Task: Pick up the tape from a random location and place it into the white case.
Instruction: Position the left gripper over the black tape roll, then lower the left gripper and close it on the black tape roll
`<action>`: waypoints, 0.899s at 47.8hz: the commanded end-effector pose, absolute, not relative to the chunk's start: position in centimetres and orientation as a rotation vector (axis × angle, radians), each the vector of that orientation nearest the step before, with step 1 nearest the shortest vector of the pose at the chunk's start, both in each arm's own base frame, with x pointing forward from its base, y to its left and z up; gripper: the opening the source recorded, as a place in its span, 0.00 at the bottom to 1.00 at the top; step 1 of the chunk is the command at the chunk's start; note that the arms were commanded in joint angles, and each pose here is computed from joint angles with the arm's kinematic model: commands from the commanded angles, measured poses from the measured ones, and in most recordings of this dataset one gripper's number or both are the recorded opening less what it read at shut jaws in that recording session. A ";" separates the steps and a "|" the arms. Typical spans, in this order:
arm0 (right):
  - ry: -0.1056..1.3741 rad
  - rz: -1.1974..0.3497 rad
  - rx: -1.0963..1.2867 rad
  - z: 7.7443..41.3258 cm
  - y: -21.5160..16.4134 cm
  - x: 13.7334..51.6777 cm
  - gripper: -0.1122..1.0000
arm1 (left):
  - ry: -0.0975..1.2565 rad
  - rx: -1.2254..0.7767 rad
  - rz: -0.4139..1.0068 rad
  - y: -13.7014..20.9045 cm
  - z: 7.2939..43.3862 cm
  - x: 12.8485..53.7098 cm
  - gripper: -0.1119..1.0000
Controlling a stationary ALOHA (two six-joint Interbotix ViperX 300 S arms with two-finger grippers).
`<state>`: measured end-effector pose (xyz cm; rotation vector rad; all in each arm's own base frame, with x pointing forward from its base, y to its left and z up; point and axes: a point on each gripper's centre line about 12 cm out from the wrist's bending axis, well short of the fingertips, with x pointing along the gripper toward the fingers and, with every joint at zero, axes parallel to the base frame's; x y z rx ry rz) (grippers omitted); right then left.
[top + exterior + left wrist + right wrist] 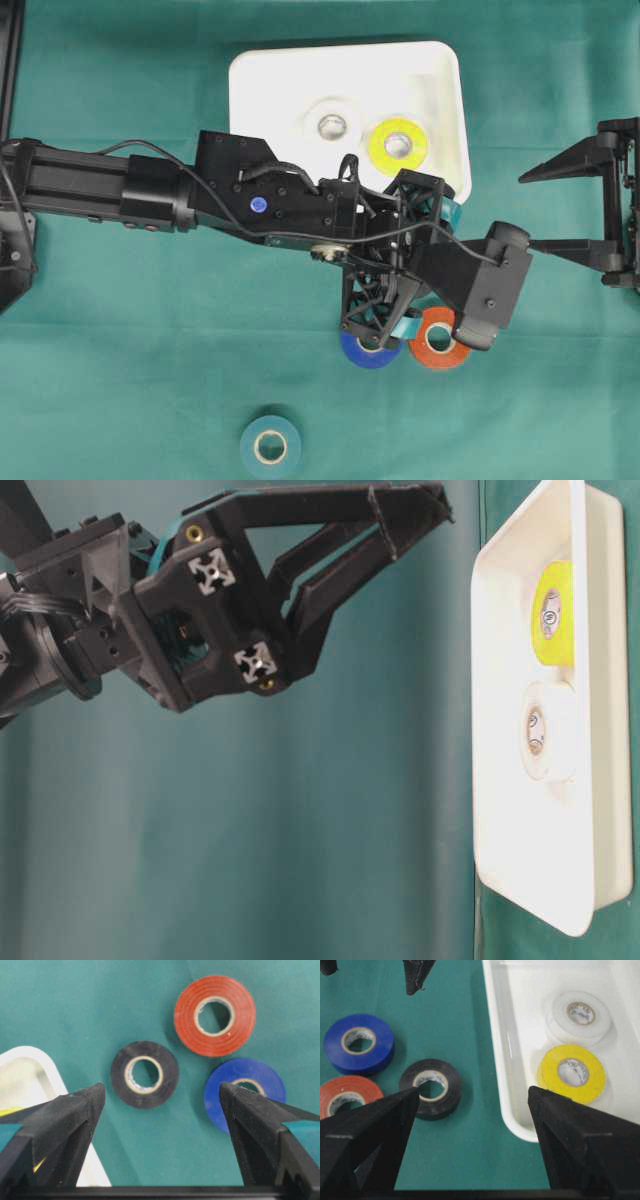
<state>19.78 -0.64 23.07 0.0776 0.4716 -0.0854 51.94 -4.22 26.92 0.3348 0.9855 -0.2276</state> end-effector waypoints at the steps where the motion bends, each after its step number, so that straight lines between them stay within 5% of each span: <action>1: 0.458 -0.084 0.074 23.6 -0.7 20.1 0.85 | 0.934 0.336 -0.218 -4.1 29.0 51.7 0.94; 43: 0.465 -0.081 0.072 23.3 -0.6 20.2 0.85 | 0.966 0.326 -0.193 -2.4 21.0 52.4 0.94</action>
